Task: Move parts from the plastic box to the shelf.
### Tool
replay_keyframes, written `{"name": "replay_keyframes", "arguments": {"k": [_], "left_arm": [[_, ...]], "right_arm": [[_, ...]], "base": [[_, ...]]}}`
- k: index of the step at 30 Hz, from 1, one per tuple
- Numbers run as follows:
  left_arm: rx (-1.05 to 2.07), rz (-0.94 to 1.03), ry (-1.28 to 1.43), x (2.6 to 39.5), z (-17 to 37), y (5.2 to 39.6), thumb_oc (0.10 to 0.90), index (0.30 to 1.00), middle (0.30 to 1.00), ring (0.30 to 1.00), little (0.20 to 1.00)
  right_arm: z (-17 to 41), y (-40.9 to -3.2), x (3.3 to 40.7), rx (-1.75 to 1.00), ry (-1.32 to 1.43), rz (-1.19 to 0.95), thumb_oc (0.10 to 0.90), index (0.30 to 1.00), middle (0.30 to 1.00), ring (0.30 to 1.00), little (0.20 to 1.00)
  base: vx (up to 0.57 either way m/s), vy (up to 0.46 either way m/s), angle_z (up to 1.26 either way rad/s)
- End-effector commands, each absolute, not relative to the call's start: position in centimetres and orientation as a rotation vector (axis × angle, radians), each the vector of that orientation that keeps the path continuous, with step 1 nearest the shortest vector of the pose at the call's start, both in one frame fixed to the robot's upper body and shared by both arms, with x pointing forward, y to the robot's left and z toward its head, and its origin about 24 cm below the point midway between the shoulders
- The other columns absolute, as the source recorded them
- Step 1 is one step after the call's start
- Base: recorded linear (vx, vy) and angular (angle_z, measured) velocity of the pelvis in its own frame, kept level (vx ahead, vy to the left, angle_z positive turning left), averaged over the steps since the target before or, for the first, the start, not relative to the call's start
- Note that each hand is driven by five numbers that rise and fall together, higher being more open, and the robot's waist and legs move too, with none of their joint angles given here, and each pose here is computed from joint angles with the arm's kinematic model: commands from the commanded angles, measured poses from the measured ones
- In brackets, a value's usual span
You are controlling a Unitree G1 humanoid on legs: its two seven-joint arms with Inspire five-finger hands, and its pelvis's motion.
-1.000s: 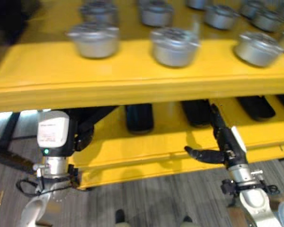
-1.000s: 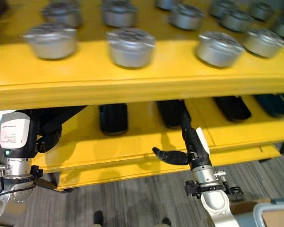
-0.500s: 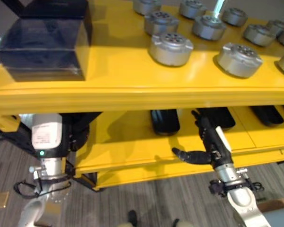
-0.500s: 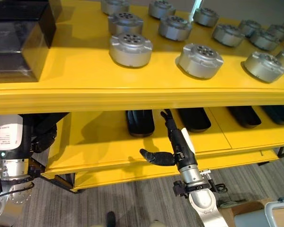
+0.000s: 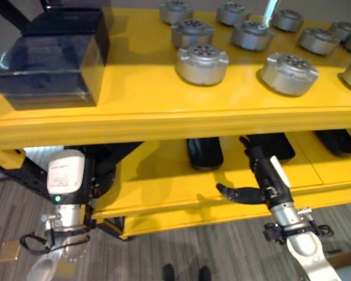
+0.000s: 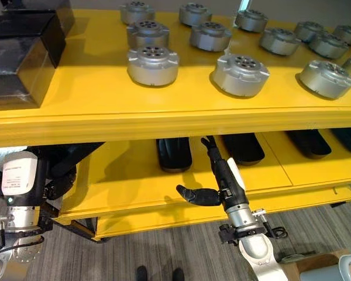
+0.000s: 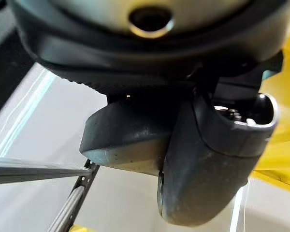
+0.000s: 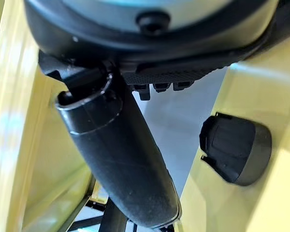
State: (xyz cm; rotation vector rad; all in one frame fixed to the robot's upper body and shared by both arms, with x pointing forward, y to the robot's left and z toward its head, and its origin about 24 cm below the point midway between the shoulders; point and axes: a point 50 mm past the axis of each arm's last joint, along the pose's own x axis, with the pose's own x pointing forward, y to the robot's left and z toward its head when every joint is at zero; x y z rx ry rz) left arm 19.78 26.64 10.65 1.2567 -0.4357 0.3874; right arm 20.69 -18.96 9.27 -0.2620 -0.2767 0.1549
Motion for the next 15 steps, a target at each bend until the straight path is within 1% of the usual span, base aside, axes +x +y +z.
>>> {"name": "replay_keyframes", "arguments": {"k": [1,9,15], "left_arm": [[1.166,0.469,-0.709,20.8,15.2,25.3,0.400,0.300,0.300,0.300,0.300],[1.095,0.452,-0.674,20.8,14.6,25.1,0.400,0.300,0.300,0.300,0.300],[1.017,0.459,-0.646,21.3,14.0,25.0,0.400,0.300,0.300,0.300,0.300]], "right_arm": [[13.5,-18.8,21.1,-0.263,-0.517,0.172,0.900,1.000,1.000,1.000,1.000],[14.6,-18.5,21.2,-0.281,-0.574,0.202,0.900,1.000,1.000,1.000,1.000],[15.0,-18.6,21.2,-0.283,-0.594,0.194,0.900,1.000,1.000,1.000,1.000]], "base": [[-0.03,-0.143,0.05],[-0.07,-0.124,0.15],[-0.08,-0.007,0.33]]}}
